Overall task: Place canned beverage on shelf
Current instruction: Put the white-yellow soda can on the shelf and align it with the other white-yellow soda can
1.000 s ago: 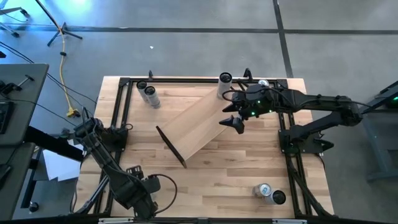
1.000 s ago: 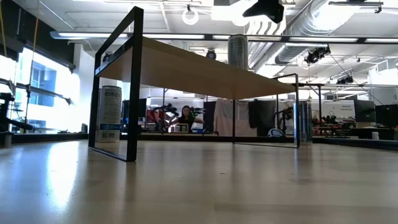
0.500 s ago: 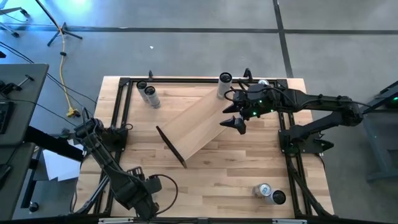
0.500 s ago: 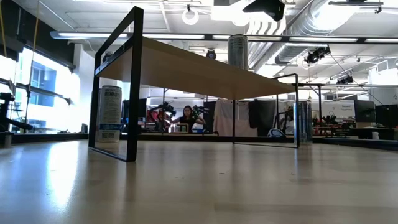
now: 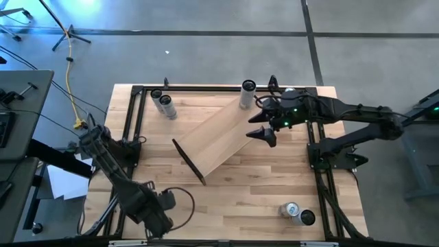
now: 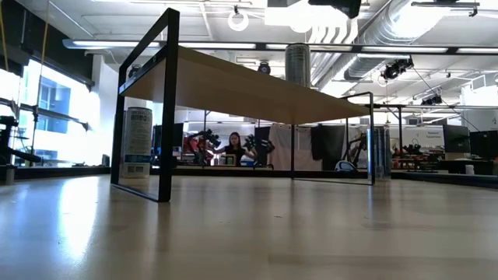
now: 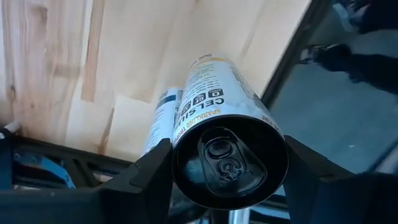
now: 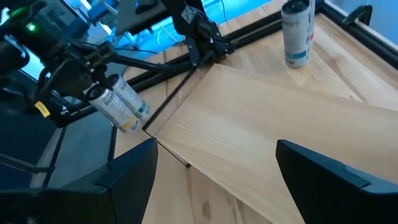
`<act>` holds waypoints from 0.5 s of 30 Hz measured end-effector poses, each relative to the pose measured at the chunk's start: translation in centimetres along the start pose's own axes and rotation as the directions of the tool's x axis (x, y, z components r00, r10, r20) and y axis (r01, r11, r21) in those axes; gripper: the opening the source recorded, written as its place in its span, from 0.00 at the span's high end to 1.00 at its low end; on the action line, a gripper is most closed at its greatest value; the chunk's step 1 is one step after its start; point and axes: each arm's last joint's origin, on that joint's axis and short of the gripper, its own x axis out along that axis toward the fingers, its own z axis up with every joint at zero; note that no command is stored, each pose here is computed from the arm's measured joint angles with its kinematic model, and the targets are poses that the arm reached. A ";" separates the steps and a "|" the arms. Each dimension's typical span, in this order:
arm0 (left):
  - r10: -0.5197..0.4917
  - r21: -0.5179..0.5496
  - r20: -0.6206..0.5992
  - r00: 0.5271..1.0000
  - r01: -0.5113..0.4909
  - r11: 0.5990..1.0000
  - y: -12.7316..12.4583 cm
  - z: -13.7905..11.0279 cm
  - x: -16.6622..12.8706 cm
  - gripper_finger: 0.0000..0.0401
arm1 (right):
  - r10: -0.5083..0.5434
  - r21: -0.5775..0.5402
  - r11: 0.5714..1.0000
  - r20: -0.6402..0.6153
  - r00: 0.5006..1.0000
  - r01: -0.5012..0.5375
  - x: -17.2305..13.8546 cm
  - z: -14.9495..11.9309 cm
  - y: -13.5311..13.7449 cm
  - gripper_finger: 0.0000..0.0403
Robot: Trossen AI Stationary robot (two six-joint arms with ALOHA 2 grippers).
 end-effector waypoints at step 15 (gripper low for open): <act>-0.427 -0.070 0.355 0.831 0.480 0.875 9.2 2.2 -15.8 0.52 | -0.028 0.031 0.999 0.096 0.995 0.025 -2.6 0.4 0.3 0.22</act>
